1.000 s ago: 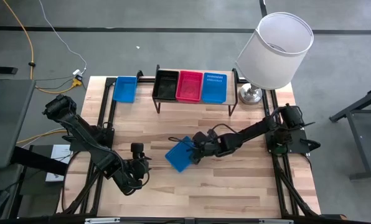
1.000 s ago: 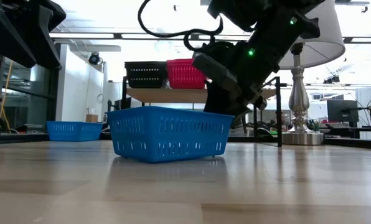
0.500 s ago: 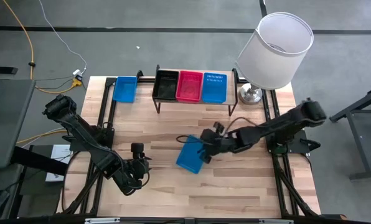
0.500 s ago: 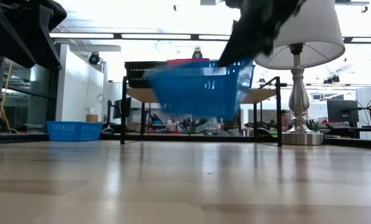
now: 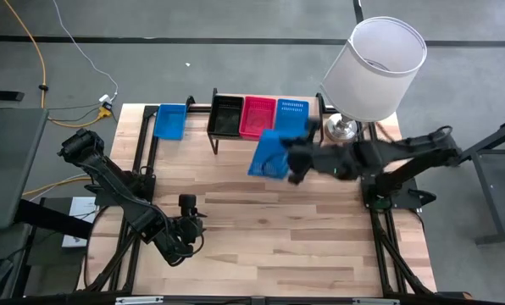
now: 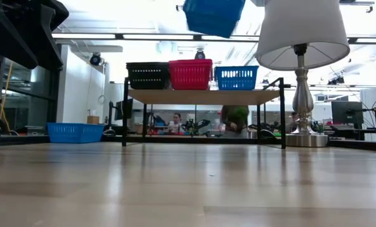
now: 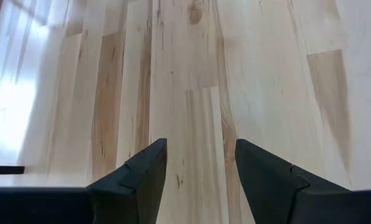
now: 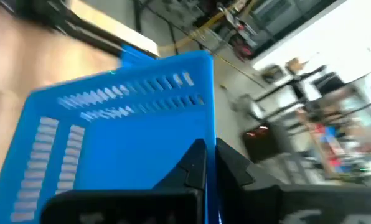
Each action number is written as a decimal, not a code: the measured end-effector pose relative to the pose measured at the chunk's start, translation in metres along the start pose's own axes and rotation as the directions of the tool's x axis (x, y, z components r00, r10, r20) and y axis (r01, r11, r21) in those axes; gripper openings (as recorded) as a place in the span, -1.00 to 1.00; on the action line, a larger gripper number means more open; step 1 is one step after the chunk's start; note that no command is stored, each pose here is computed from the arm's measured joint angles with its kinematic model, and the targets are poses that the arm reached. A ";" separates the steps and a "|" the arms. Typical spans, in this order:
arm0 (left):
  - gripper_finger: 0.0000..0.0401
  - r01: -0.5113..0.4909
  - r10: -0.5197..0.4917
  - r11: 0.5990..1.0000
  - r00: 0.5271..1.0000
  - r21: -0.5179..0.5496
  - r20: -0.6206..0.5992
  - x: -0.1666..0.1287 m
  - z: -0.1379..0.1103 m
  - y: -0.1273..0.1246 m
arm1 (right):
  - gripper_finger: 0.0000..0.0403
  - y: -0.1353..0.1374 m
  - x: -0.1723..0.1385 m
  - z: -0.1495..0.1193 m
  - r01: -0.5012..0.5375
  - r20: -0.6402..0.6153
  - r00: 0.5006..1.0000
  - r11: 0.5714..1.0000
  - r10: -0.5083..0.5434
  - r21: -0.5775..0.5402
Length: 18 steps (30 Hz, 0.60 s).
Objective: Stack baskets on shelf by color
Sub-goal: Stack the bottom blue bin on top of the blue bin on the shelf
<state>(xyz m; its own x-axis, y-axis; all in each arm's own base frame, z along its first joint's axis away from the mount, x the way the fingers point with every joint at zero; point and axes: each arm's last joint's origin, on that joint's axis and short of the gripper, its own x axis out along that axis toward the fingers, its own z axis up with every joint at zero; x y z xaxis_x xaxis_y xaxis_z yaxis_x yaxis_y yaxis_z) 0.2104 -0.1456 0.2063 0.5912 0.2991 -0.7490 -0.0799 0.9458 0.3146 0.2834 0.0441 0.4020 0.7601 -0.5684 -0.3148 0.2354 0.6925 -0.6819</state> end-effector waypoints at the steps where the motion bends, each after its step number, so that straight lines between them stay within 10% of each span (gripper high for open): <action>1: -0.10 -0.001 0.001 1.000 1.000 0.000 0.000 0.000 0.000 0.000 | -1.00 -0.011 0.001 0.003 0.017 -0.015 1.000 0.999 -0.017 -0.032; 18: -0.10 -0.007 0.007 1.000 1.000 -0.005 0.011 0.000 0.001 0.000 | -1.00 -0.088 0.039 -0.037 -0.090 -0.292 0.955 0.985 0.044 -0.145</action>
<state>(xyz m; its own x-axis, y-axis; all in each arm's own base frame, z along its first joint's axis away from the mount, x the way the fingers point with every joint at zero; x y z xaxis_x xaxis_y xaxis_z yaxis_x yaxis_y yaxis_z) 0.2110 -0.1458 0.2067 0.5996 0.3041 -0.7403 -0.0877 0.9444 0.3170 0.2702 -0.0553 0.4248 0.5594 -0.6424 -0.5238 0.0759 0.6690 -0.7393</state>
